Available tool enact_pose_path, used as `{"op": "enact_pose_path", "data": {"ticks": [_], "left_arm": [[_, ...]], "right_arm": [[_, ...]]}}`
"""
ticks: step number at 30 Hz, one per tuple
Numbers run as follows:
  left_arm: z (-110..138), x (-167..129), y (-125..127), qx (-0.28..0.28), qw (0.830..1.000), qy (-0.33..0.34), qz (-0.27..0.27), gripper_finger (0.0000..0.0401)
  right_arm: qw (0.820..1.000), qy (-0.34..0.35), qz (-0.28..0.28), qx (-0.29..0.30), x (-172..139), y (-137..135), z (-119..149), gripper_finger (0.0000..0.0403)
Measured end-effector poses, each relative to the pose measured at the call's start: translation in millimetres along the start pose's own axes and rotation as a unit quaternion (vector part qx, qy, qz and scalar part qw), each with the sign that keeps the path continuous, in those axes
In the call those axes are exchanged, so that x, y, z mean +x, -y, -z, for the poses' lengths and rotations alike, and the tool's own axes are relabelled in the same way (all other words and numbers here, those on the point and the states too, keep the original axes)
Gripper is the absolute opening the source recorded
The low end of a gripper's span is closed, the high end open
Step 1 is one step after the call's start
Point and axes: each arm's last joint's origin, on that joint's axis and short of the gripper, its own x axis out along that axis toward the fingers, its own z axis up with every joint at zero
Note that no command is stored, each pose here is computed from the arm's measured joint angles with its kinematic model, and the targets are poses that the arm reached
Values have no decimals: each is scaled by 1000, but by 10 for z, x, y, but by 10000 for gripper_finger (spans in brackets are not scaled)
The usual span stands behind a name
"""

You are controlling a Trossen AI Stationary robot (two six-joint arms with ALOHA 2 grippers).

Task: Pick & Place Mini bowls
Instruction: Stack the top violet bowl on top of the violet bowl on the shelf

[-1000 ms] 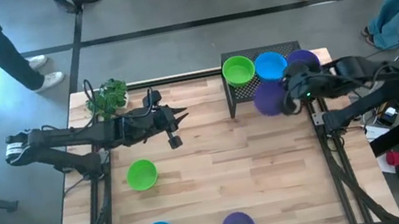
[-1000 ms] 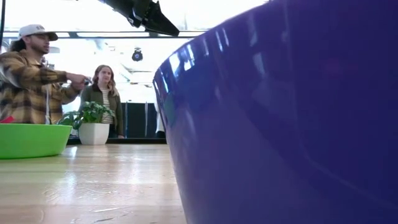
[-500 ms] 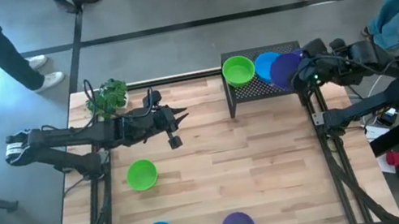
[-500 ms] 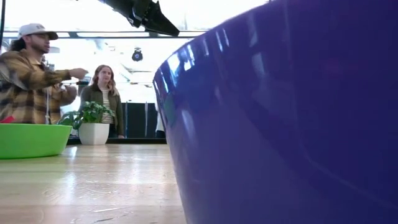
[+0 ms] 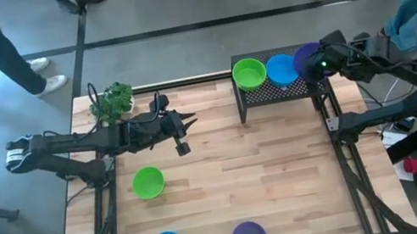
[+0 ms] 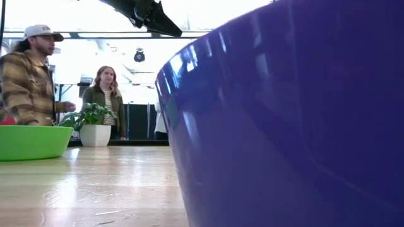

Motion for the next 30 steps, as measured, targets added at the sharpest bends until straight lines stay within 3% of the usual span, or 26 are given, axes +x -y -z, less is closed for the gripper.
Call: {"op": "enact_pose_path", "data": {"ticks": [13,30], "left_arm": [[1,1,0,0,1000,0,0,64],[1,1,0,-1,1000,0,-1,64]], "right_arm": [[997,-41,68,-19,266,-30,107,8],[996,-56,58,-23,323,-80,154,8]]}}
